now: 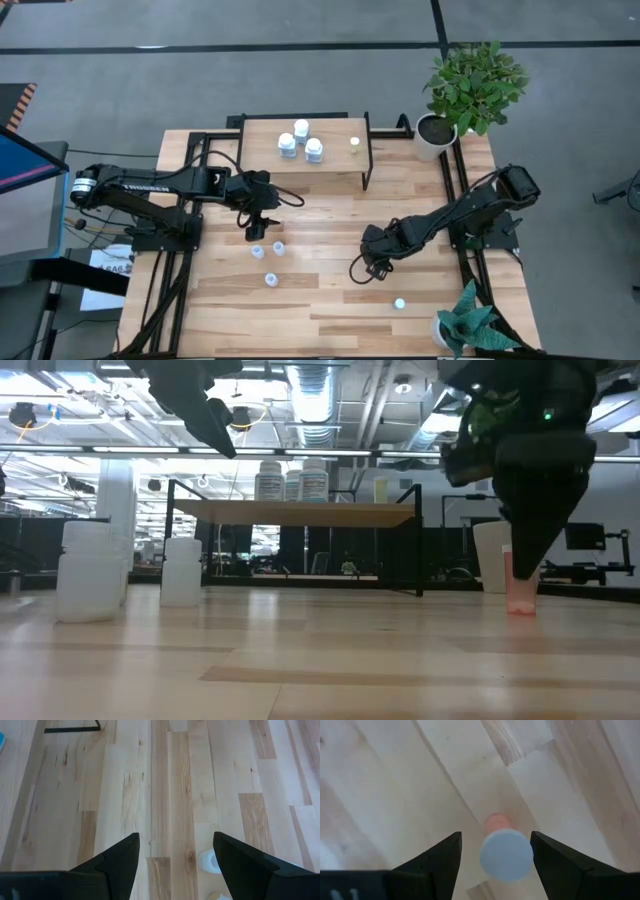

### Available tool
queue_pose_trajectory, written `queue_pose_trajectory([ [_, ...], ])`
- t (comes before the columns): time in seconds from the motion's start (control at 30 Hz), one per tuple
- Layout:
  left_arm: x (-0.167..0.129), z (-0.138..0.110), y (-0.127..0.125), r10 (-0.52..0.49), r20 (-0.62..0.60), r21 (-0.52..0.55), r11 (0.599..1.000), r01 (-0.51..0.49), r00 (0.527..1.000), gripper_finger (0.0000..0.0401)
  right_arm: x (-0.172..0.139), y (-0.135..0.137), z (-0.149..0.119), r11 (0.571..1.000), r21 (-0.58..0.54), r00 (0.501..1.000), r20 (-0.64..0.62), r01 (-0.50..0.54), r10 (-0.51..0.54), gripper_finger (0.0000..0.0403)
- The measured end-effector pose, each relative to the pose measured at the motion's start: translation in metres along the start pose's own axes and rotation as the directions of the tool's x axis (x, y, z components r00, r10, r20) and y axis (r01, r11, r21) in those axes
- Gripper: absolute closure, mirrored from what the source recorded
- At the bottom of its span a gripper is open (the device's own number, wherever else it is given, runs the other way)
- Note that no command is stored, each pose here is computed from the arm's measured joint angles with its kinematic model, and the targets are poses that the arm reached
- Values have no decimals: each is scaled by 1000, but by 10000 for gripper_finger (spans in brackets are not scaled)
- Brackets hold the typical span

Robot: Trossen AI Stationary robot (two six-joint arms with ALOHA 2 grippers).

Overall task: Pick and place medicine bottles onto shelf by color
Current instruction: Put the pink pill bottle on the shelf

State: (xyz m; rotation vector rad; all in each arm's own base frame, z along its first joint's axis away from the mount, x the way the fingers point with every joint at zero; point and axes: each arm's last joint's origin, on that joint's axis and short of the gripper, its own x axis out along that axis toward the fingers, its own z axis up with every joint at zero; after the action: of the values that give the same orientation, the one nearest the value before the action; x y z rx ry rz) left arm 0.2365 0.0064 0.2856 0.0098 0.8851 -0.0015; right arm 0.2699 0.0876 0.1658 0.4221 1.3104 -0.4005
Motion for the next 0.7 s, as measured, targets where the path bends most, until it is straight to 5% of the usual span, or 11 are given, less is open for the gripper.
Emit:
queue_pose_trajectory([
  [0.47,0,0,0,0,0,0,1000,0,1000,159,-14,-4,2,1000,-6,999,45,-15,16,145],
  [0.7,0,0,0,0,-1,0,1000,0,1000,159,-10,-6,2,1000,-3,1000,24,0,0,194],
])
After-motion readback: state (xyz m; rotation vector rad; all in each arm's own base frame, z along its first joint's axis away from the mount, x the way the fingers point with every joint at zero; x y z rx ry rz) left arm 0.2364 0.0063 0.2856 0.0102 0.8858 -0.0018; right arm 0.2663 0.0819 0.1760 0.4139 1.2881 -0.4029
